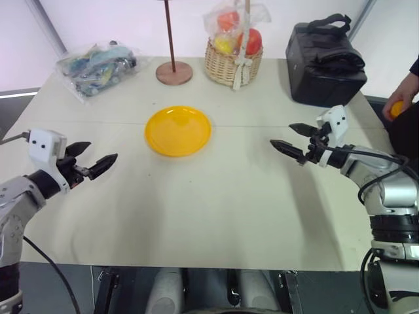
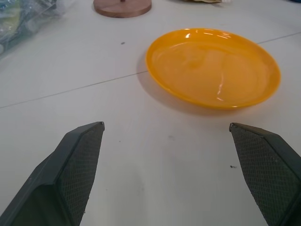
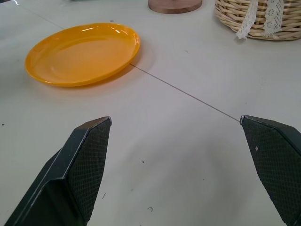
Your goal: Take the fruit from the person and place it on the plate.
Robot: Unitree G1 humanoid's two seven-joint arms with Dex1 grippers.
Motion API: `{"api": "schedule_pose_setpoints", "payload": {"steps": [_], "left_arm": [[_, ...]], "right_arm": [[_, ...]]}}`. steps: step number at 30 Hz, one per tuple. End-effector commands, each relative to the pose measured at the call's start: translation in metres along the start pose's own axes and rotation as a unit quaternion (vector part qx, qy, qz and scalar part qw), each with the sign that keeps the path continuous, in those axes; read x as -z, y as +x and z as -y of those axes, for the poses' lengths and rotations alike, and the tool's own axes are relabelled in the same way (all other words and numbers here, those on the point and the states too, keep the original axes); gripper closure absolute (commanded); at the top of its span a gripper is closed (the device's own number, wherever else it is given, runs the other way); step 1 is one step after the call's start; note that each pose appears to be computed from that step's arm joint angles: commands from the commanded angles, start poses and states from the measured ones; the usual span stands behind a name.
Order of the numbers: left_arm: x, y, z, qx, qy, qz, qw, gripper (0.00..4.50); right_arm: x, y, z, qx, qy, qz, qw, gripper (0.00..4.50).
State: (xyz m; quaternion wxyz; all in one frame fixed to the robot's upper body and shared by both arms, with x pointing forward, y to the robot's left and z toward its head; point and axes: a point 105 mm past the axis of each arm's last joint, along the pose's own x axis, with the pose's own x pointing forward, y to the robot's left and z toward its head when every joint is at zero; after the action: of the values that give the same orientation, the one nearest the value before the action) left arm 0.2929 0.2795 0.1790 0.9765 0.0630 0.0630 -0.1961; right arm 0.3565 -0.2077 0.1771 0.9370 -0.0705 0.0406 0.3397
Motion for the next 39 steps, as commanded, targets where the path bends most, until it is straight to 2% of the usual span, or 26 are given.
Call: {"api": "schedule_pose_setpoints", "payload": {"steps": [1, 39], "left_arm": [[-0.0184, -0.0020, -0.0014, -0.002, 0.027, 0.022, 0.999, 0.04], [-0.0155, 0.0013, 0.0010, 0.007, 0.023, 0.019, 1.000, 0.04]], "right_arm": [[-0.0121, -0.0026, 0.0005, 0.006, -0.014, 0.018, 1.000, 0.00], [-0.0083, -0.0021, -0.0061, 0.000, -0.008, 0.012, 1.000, 0.00]]}}
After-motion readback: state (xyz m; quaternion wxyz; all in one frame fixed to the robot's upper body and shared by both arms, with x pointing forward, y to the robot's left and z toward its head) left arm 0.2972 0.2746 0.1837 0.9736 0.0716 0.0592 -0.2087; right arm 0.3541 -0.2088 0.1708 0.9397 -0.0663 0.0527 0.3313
